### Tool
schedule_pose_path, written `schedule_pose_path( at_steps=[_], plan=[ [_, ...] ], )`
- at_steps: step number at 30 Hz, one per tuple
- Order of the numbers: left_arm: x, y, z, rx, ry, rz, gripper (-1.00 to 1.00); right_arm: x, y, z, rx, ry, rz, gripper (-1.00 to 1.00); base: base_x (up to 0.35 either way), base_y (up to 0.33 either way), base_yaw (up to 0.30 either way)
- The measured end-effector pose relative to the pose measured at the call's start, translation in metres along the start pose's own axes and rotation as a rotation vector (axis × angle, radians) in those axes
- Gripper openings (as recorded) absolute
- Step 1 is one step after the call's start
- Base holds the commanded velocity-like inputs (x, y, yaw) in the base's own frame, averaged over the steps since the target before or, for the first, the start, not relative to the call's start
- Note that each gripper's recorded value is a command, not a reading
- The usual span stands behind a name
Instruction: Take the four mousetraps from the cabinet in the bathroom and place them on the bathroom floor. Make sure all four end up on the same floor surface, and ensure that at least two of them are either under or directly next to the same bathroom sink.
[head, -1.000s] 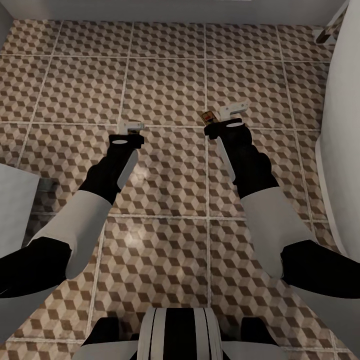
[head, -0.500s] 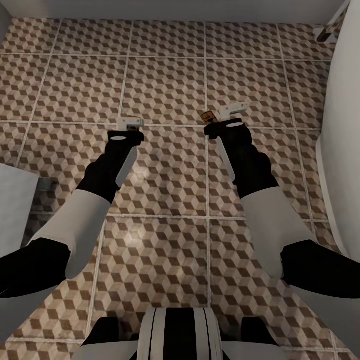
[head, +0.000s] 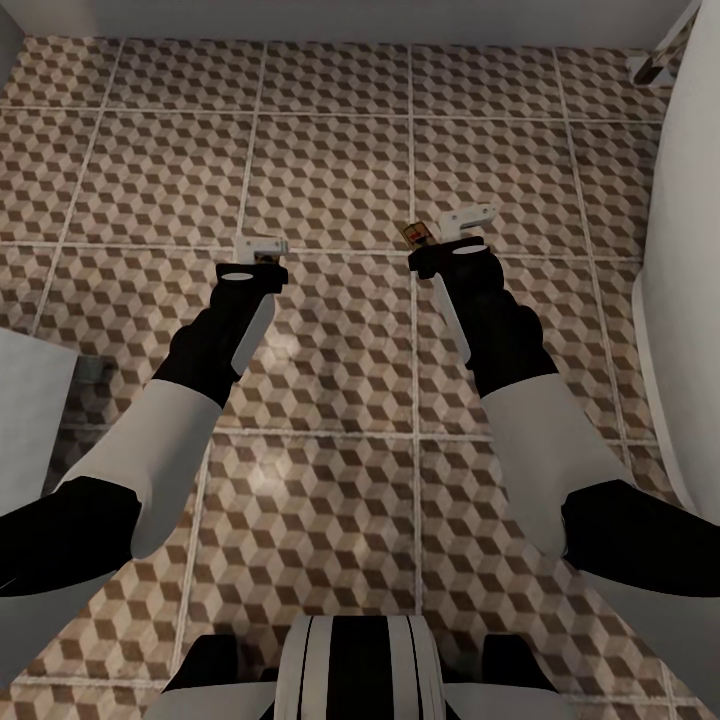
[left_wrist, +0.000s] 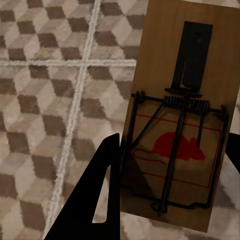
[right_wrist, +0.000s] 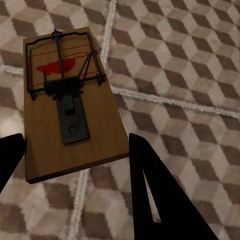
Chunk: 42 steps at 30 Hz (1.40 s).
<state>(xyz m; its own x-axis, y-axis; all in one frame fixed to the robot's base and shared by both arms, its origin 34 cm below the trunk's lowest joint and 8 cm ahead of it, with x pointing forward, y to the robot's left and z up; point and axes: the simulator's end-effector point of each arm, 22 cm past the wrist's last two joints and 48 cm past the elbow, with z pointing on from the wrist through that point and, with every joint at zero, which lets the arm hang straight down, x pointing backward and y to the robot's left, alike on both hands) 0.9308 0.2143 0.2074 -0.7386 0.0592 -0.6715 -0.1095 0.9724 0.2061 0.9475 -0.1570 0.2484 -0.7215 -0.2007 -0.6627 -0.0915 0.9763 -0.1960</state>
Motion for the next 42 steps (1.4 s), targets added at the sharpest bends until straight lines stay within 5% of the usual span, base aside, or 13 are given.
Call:
schedule_pose_path(
  at_steps=[42],
  plan=[
    [0.0007,0.0,-0.0003,0.001,0.005,0.0,-1.0,0.0063,0.0004,0.0021,-0.001,0.011,-0.003,-1.0,0.328,0.015,0.0]
  ],
)
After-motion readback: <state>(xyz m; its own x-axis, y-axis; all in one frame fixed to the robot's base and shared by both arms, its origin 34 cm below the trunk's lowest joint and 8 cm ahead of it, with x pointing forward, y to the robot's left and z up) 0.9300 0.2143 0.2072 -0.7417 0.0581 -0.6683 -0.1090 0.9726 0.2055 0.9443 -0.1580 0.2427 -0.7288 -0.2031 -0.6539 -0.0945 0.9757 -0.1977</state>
